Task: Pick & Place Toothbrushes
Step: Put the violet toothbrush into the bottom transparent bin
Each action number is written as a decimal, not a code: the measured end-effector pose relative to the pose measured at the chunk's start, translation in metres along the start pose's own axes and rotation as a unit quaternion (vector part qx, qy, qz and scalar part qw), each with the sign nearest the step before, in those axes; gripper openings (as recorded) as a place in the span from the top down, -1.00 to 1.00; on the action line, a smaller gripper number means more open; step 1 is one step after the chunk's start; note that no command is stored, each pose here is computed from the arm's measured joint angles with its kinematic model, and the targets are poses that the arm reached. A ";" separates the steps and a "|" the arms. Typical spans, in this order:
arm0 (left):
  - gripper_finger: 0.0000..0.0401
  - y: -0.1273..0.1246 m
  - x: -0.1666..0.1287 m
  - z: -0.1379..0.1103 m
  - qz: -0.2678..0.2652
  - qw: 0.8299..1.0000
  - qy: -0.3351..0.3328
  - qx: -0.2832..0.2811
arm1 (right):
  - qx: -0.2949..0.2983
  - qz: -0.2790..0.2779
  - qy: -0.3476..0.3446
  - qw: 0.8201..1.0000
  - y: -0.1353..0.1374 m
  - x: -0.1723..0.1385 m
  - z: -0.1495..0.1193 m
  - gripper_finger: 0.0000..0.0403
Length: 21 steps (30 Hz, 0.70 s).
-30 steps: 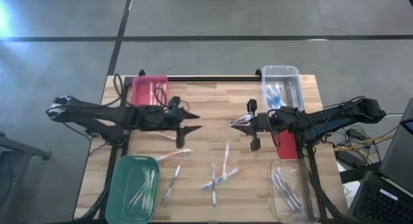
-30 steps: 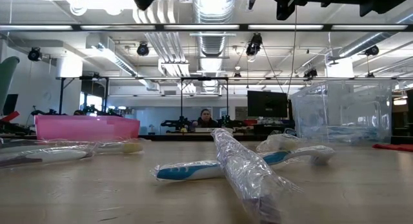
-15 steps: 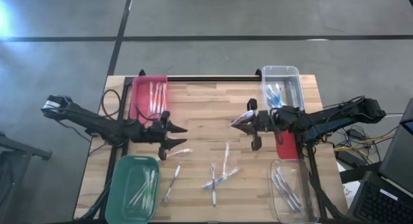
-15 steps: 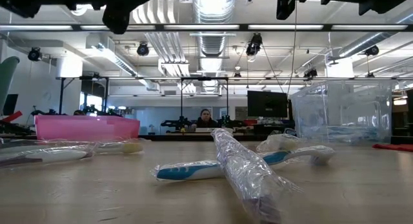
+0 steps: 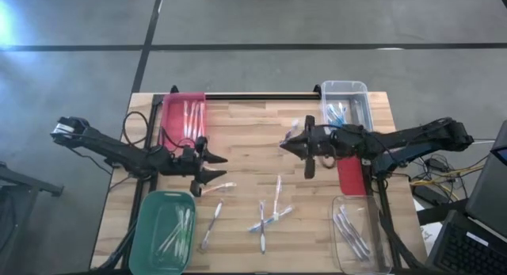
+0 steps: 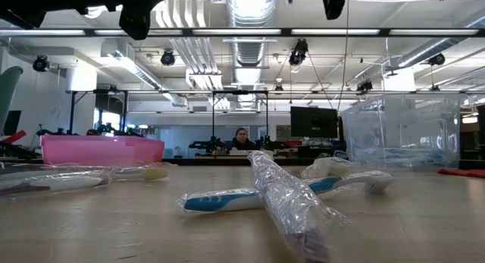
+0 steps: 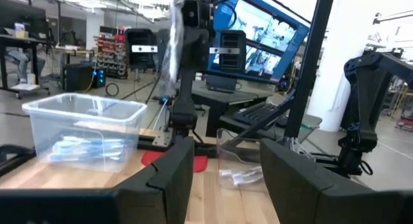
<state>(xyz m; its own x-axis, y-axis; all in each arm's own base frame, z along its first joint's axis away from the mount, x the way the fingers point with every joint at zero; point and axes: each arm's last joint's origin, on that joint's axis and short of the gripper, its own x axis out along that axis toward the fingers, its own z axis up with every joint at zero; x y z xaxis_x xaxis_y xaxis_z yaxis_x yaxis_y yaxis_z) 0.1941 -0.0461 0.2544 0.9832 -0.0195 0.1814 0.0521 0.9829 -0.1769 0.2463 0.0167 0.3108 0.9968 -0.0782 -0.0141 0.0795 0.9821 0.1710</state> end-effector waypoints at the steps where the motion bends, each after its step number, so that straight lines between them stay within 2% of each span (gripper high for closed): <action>1: 0.09 0.000 0.000 0.001 0.000 1.000 -0.002 0.001 | 0.009 -0.016 0.027 0.999 0.001 0.001 0.006 0.89; 5: 0.09 -0.001 0.001 0.002 0.000 1.000 -0.003 0.012 | 0.051 -0.087 0.149 0.984 0.003 0.003 0.027 0.89; 8: 0.09 -0.001 0.001 0.002 0.000 1.000 -0.002 0.022 | 0.081 -0.117 0.210 0.967 0.007 0.005 0.041 0.89; 16: 0.09 -0.001 0.001 0.007 -0.001 1.000 -0.011 0.021 | 0.137 -0.154 0.325 0.923 0.038 0.019 0.063 0.89; 21: 0.10 -0.001 0.001 0.007 -0.001 1.000 -0.011 0.021 | 0.139 -0.163 0.387 0.897 0.067 0.027 0.066 0.89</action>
<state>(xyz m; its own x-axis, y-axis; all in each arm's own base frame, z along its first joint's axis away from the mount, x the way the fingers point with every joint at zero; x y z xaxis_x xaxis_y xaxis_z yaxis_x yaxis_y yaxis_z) 0.1940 -0.0461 0.2616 0.9790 -0.0181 0.2031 0.0463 0.9897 -0.1353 0.2783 0.0687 0.3868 0.6299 -0.1054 -0.7695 0.4718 0.8389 0.2713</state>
